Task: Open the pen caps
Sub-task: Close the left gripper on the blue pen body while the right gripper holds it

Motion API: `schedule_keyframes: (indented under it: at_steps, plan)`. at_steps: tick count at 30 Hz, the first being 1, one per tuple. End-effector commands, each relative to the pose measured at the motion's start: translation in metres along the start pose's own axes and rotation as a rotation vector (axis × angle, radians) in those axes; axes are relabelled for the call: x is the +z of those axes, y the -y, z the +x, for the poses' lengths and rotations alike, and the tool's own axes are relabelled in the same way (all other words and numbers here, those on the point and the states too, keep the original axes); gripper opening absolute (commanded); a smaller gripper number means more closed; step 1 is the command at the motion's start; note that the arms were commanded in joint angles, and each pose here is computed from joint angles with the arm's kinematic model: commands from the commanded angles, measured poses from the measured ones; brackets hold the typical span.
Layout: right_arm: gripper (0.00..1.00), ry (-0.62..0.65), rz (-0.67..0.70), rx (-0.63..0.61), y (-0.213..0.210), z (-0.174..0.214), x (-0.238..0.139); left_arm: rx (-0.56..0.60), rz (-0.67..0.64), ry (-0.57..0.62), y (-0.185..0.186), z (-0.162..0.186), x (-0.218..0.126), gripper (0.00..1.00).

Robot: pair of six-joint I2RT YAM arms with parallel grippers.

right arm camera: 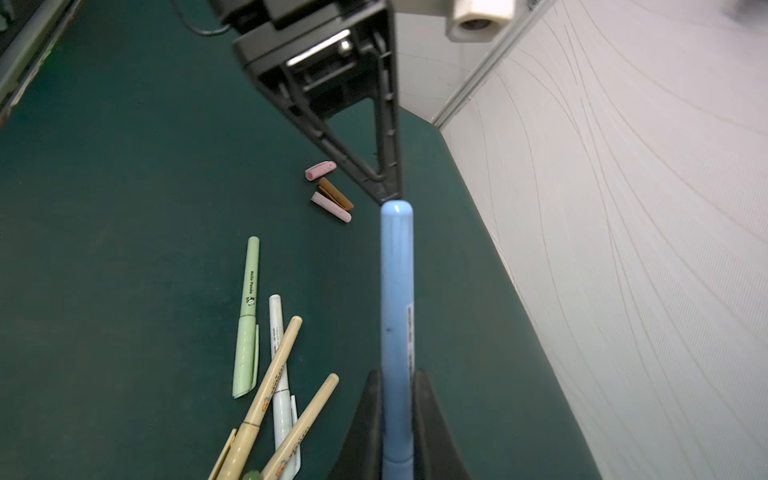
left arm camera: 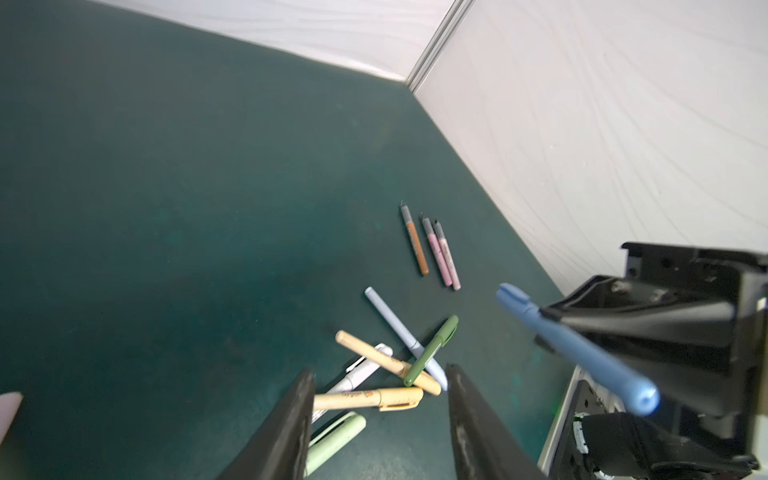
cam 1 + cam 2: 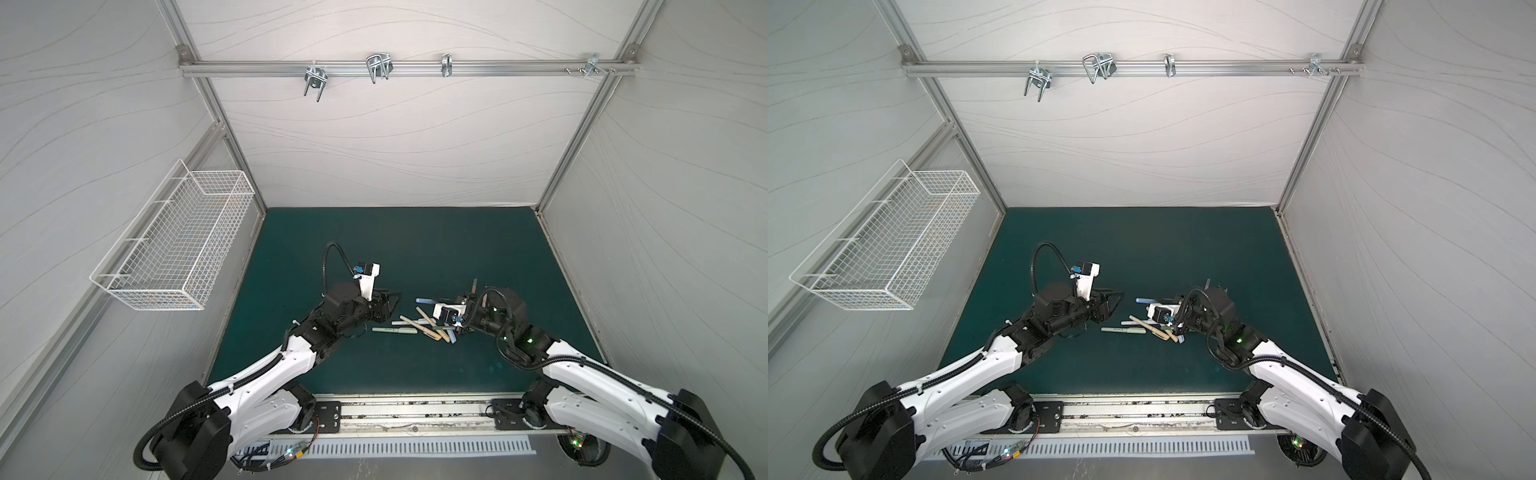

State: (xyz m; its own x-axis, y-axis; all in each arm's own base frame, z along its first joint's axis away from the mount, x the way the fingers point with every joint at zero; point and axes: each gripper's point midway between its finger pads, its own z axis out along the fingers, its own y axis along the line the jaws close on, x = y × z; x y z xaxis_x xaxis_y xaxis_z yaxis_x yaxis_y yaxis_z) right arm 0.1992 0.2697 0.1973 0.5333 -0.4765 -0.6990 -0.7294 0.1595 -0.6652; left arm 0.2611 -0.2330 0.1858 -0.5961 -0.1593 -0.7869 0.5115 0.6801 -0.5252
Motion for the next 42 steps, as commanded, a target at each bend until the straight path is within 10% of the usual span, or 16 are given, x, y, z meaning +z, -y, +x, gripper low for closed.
schedule_keyframes:
  at_steps: [1, 22, 42]
  plan:
    - [0.00, 0.093, 0.013, -0.231, -0.005, -0.015, 0.001, 0.028, 0.110, 0.106, 0.024, -0.021, -0.009, 0.53]
    - [0.00, -0.065, 0.137, -0.623, -0.009, -0.007, 0.028, 0.111, 0.347, 0.034, 0.070, -0.010, -0.007, 0.51]
    - [0.00, -0.110, 0.219, -0.638, 0.008, -0.010, 0.033, 0.096, 0.234, -0.053, 0.051, 0.001, 0.011, 0.48]
